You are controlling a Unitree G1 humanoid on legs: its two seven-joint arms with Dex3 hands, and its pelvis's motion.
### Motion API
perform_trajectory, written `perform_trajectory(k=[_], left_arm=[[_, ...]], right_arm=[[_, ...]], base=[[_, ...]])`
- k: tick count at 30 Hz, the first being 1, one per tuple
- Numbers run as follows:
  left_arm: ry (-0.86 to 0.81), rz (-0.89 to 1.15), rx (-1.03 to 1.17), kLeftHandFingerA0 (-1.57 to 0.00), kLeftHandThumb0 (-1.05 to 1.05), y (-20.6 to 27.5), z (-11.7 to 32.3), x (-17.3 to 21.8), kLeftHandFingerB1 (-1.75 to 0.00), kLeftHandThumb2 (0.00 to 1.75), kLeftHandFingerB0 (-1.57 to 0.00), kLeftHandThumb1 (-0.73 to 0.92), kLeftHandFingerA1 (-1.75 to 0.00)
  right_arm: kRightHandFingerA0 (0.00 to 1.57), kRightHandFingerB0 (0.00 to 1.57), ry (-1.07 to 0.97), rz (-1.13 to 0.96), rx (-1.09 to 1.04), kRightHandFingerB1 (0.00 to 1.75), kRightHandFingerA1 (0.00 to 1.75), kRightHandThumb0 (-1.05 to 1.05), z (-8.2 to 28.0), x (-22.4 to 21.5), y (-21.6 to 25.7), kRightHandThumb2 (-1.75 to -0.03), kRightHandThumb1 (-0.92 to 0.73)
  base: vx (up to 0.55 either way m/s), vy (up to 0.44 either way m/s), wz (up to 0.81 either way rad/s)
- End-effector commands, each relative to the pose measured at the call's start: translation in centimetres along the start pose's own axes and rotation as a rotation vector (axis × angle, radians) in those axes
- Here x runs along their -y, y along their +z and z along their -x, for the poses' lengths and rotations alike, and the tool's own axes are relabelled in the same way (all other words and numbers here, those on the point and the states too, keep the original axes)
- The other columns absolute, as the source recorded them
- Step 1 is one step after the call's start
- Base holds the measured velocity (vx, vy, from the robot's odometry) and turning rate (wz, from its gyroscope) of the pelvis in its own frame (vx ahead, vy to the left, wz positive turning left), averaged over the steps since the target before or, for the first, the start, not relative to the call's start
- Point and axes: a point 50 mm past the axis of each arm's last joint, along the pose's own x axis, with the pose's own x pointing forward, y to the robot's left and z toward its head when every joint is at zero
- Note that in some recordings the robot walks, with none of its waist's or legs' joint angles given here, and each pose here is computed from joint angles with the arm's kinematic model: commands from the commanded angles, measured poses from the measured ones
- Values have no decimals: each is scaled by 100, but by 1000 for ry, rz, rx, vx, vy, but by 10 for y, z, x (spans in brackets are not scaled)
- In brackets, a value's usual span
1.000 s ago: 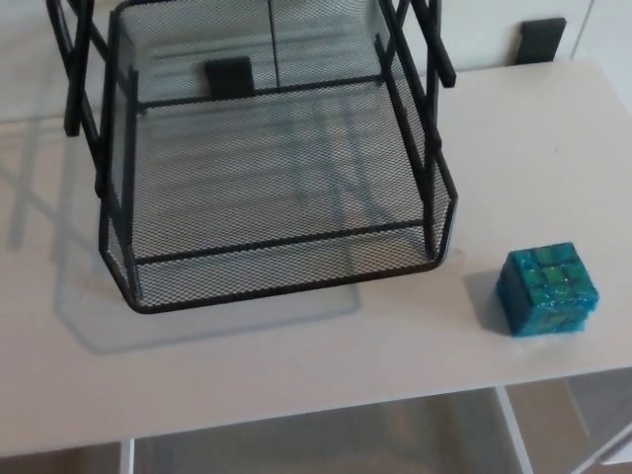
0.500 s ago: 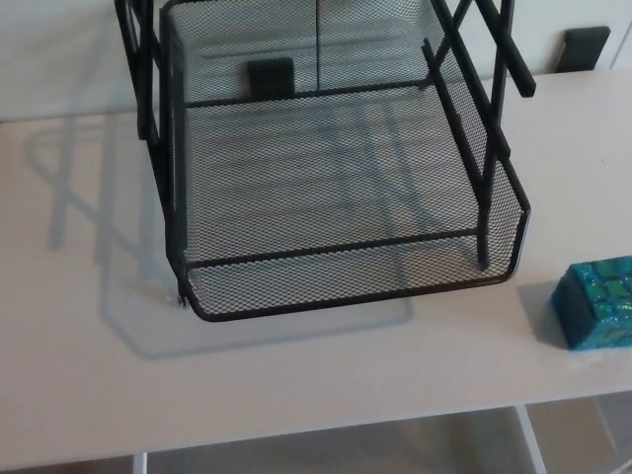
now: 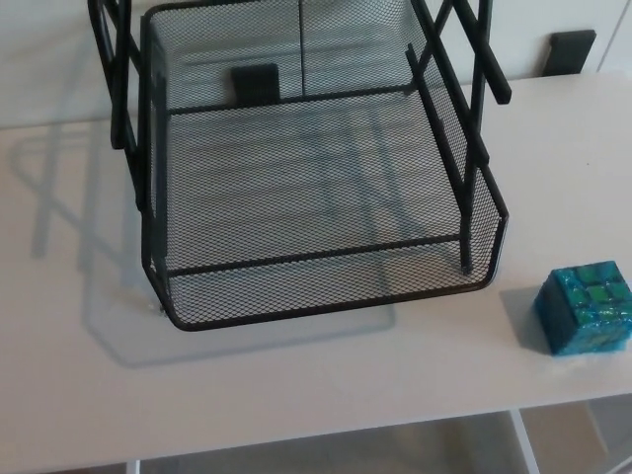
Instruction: The robot walks towards a desk on which a file tray is kept in the middle and a cube is kept to its right. The robot lifts the cube using its right hand and places it on the file tray.
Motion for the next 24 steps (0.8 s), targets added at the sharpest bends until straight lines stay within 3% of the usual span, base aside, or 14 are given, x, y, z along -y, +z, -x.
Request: perform_trajectory(k=[1,5,7,8,10,12,13,14,15,16,21,22,23,24], left_arm=[[31,-10,-1,-48,-105,4,2,-7,-60,121,0,67,-101],[29,17,16,-41,-105,5,3,-9,-65,121,0,67,-96],[19,-2,40,-45,-102,4,4,-10,-65,122,0,66,-96],[27,30,39,-34,-105,4,3,-10,-86,64,0,89,-120],[17,45,41,-33,-105,3,3,-9,-84,66,0,85,-115],[12,32,52,-19,-105,3,4,-9,-88,66,-1,91,-106],[15,32,52,-63,-105,3,4,-9,-71,121,-6,65,-116],[17,32,53,-53,-105,3,4,-9,-70,122,-2,66,-105],[18,29,53,-69,-105,2,4,-9,-69,123,0,66,-116],[19,27,51,-32,-105,2,4,-9,-86,67,-1,92,-123],[18,36,50,-18,-105,3,3,-8,-88,72,-3,90,-105],[13,15,52,-26,-105,2,4,-9,-86,72,-2,92,-108],[14,4,54,-29,-105,2,4,-8,-86,74,-2,89,-109],[18,7,59,-29,-105,4,4,-10,-86,74,-2,89,-109]], right_arm=[[23,4,-63,-365,149,28,51,-67,2,31,22,-80,-42],[16,6,-126,-396,263,19,40,-65,-1,62,63,-57,-53],[20,5,-152,-383,373,18,56,-81,2,81,96,-86,-47],[24,0,-158,-393,446,35,62,-81,7,88,113,-89,-42],[52,0,-186,-293,584,61,77,-105,22,101,146,-96,-49],[49,2,-160,-263,733,76,96,-105,38,106,182,-95,-48],[35,3,-156,-244,764,67,88,-105,41,105,188,-93,-49],[36,0,-142,-186,822,57,81,-105,48,103,201,-93,-50],[20,0,-90,-37,902,28,60,-87,64,96,222,-94,-46],[23,5,-50,18,935,16,59,-91,71,91,231,-91,-51],[15,2,79,167,961,14,52,-81,93,70,257,-89,-46],[21,0,120,216,970,20,44,-80,99,61,262,-61,-60],[14,0,174,283,974,12,51,-78,103,51,266,-89,-48],[14,0,175,280,979,12,51,-78,103,50,268,-89,-48]], base=[[0,0,0],[0,0,0],[0,0,0],[0,0,0],[0,0,0],[0,0,0],[-16,-26,7],[0,0,0],[0,0,0],[0,0,0],[0,0,0],[0,0,0],[0,0,0],[0,0,0]])
